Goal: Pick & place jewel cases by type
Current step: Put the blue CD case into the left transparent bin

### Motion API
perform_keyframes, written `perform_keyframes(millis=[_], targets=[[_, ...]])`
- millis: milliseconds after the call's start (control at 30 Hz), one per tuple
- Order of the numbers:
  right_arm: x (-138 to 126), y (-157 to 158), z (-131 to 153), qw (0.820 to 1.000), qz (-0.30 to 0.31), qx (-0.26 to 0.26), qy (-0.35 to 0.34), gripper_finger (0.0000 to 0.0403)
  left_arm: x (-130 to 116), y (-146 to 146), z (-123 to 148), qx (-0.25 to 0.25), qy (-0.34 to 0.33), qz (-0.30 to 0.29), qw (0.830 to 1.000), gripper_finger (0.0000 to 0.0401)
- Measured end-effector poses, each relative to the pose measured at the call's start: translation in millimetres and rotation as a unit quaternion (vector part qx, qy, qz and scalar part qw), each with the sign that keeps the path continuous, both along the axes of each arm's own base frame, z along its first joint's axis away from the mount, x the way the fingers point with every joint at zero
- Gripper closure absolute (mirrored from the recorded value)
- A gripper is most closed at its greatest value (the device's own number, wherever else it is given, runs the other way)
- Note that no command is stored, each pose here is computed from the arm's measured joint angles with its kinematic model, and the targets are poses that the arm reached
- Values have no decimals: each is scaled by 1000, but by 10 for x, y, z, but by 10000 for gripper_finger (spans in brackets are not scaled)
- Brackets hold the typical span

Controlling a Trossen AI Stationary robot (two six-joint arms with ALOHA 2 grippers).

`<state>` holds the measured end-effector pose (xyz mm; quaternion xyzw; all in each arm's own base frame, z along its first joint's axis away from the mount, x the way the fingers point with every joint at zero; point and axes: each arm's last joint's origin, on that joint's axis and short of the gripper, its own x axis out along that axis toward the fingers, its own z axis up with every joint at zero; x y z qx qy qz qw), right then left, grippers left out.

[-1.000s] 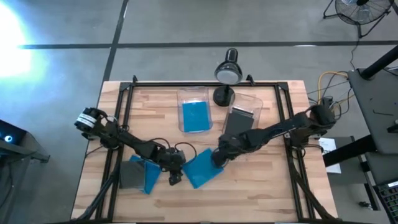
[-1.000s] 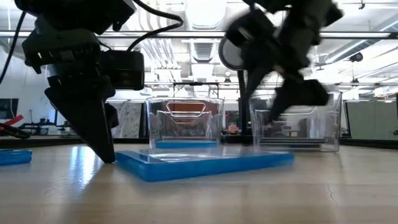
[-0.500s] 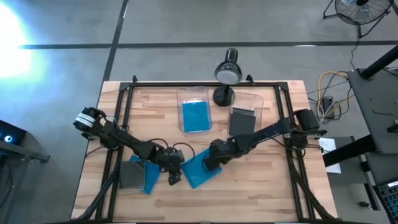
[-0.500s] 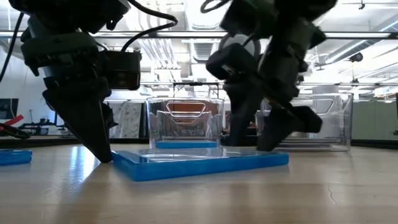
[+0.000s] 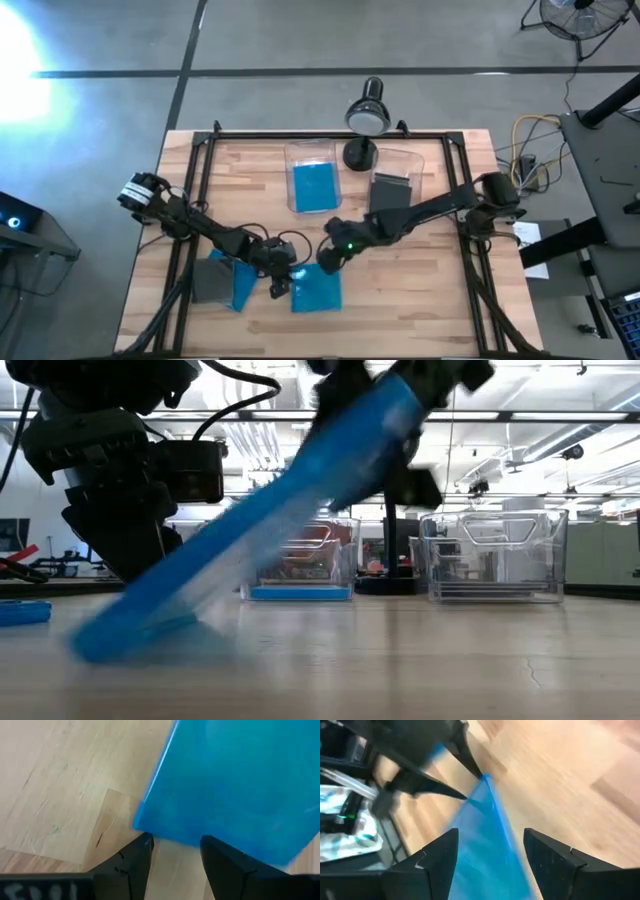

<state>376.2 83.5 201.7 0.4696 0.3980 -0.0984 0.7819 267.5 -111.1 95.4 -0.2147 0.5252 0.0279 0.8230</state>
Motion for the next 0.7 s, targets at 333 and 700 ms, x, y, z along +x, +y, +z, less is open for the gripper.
perform_keyframes(millis=[333, 700], targets=[[-15, 35, -277, 997, -28, 19, 74, 184, 12, -8, 38, -16, -7, 15, 1000, 246], [-249, 116, -275, 980, 151, -76, 108, 184, -281, -382, 638, -195, -15, -49, 979, 245]])
